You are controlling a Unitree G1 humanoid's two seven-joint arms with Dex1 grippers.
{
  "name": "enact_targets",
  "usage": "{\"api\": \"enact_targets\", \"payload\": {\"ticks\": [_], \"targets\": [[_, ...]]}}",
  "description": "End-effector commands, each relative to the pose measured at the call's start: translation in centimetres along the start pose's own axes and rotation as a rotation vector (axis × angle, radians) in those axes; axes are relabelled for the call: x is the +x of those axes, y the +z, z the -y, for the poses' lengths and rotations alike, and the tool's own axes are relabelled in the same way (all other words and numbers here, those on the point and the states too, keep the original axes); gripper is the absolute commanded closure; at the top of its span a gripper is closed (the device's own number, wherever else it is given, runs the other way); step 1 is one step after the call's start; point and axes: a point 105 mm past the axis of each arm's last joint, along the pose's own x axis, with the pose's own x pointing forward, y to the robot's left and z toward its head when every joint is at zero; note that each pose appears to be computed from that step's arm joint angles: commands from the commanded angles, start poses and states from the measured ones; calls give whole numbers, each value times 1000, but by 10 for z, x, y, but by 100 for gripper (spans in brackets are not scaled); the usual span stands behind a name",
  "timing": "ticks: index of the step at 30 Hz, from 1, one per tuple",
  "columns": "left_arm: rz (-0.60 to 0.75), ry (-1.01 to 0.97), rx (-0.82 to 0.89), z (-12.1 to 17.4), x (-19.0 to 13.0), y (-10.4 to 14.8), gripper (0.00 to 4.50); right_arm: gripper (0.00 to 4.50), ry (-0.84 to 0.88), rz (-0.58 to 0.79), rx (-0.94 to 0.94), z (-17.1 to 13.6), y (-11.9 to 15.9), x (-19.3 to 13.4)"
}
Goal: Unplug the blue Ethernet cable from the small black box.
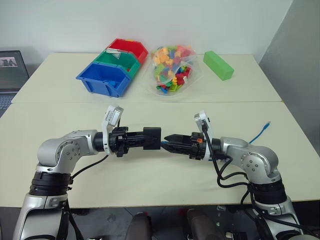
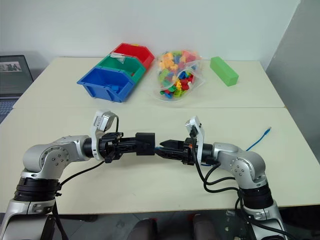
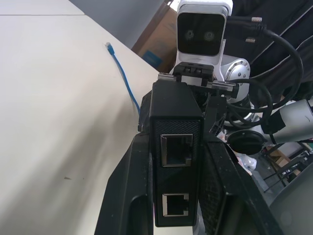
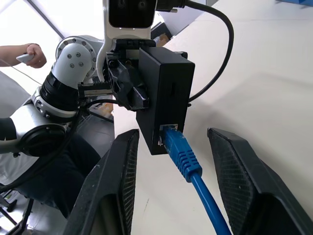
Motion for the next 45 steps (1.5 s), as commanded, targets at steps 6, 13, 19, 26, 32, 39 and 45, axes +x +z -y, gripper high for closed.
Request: {"api": "enact_targets", "payload": {"ticks": [6,13,19,26,32,39,45], "targets": [[31,-9,48,6,-3,14,371,369,71,-19,-52,-10,5,-1],[23,-17,44,8,-2,12,371,445,85,-12,-48,-12,8,-1],[22,-21,42,8,-1,11,371,445,92,-20,-45,-14,6,0],[14,35,65,3,-11,13,371,445,53,-55,-40,-6,0,-8],[30,117,90,-6,-27,21,371,446,11,-63,-38,0,0,-24],[37,134,98,-7,-27,24,371,448,11,-34,-42,-4,6,-28],[1,85,88,-1,-17,14,371,364,79,21,-32,-17,15,-22]]}}
